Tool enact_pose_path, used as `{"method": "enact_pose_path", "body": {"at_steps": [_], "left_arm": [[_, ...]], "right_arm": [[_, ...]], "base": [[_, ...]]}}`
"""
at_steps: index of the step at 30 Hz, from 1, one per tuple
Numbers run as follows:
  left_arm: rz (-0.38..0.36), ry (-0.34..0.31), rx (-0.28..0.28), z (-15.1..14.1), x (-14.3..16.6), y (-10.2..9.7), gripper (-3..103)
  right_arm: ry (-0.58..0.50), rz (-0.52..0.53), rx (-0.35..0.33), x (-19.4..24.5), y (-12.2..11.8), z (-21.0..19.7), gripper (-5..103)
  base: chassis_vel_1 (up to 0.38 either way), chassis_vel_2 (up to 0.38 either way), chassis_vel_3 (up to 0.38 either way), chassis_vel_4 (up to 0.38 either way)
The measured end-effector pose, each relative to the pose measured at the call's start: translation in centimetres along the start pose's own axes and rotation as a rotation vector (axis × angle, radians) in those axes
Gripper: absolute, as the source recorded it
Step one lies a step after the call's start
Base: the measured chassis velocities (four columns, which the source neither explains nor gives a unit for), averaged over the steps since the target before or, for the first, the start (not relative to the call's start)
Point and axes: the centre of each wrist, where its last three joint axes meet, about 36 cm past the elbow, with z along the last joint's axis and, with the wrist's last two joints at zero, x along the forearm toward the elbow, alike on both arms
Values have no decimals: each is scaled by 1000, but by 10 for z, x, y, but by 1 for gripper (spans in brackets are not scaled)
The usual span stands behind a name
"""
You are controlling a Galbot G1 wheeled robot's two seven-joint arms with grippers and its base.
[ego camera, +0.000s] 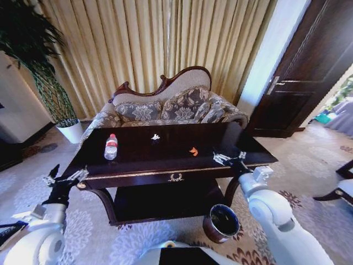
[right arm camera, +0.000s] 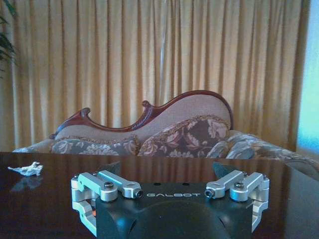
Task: Move to the front of the table and place the trash on the table into the trash bin.
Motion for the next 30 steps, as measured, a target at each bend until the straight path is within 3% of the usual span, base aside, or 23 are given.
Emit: {"method": "enact_pose_path", "body": {"at_steps": [9,20,30], "left_arm": [[-17,2,7,4,5,2,100],[-36,12,10,9,12,1,100],[-41,14,2,10,13,1,100]], "right_arm": [[43,-65,-8,-14,-2,2,100],[199,-154,9,-35,5,2,100],[258,-210,-44,-67,9,16,100]], "base": [[-20,12,20,-21],[0,0,0,0],[0,0,0,0]]}}
